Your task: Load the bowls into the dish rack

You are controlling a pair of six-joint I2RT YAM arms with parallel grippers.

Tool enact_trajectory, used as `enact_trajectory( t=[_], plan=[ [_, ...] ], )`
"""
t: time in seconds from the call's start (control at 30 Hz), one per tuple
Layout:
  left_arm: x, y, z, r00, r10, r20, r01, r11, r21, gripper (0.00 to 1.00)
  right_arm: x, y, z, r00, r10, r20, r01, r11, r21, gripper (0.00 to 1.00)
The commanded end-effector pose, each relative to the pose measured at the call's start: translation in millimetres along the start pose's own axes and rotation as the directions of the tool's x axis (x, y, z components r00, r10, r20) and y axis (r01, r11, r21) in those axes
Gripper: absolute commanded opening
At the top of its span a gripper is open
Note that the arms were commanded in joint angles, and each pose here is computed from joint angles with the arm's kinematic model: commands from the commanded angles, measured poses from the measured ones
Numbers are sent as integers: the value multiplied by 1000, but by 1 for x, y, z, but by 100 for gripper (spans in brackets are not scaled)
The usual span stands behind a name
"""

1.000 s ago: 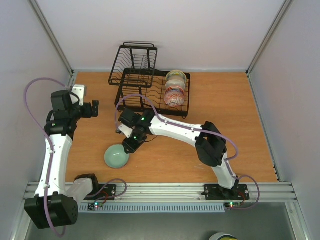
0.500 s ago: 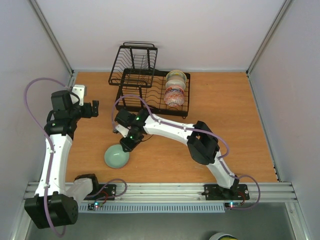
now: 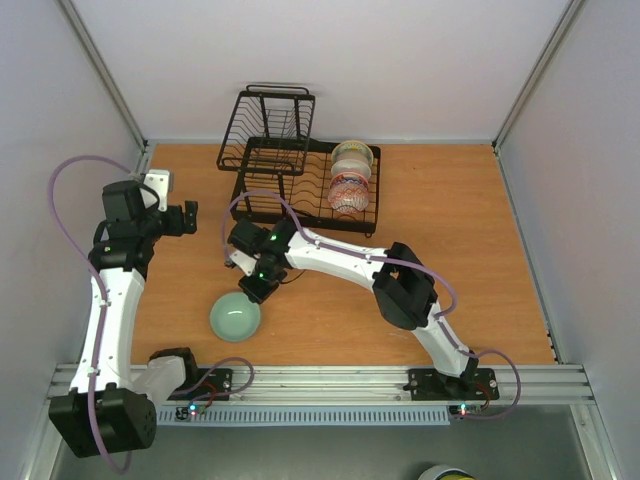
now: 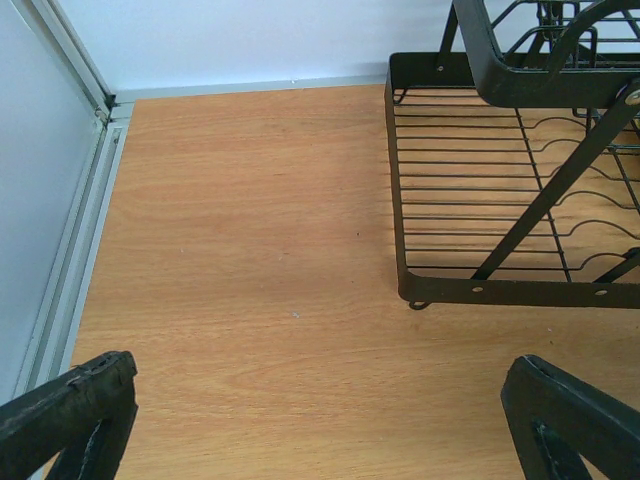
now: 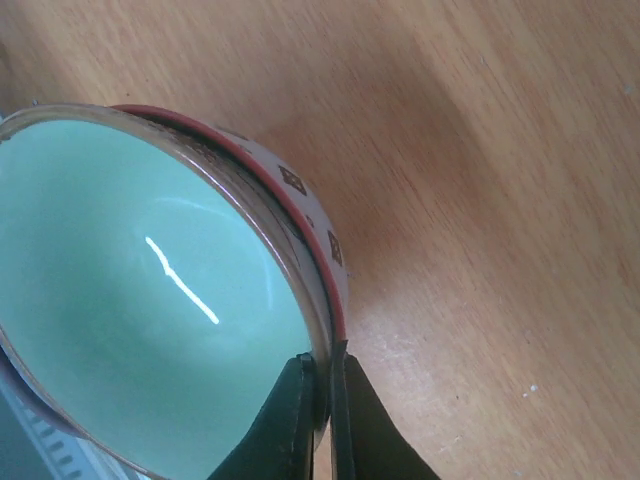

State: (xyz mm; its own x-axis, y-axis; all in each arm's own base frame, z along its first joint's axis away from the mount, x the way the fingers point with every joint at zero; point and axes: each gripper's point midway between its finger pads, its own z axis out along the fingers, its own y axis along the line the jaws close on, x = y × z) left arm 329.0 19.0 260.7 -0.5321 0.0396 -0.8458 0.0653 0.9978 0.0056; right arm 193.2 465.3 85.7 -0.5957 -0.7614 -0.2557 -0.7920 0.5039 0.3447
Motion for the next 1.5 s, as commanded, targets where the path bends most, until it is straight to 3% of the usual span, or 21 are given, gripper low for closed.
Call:
enact_trajectory(
  t=[0.0, 0.7, 0.87, 1.03, 1.2, 1.3, 1.47],
  plan=[
    [-13, 2, -4, 999, 4, 36, -4, 1000, -5, 99, 1, 7, -12, 1000, -27, 1, 27, 1000, 15, 1],
    [-16, 2, -8, 999, 7, 49, -7, 1000, -6, 99, -21, 32, -112, 962, -149, 227, 136, 988, 71, 1],
    [-17, 1, -10, 999, 6, 53, -6, 1000, -5, 99, -17, 6, -129, 959, -157, 234, 112, 974, 195, 1],
    [-17, 1, -10, 999, 5, 53, -5, 1000, -2, 100, 5, -57, -166, 962, -79, 262, -9, 947, 321, 1],
    [-17, 0, -10, 999, 5, 53, -5, 1000, 2, 99, 35, -147, -210, 958, 40, 284, -189, 832, 521, 1],
    [-16, 0, -9, 999, 2, 53, -2, 1000, 3, 99, 45, -195, -242, 950, 72, 305, -268, 691, 672, 1],
    [-16, 0, -9, 999, 3, 52, -3, 1000, 2, 99, 35, -237, -264, 967, -6, 254, -221, 475, 852, 1]
  ],
)
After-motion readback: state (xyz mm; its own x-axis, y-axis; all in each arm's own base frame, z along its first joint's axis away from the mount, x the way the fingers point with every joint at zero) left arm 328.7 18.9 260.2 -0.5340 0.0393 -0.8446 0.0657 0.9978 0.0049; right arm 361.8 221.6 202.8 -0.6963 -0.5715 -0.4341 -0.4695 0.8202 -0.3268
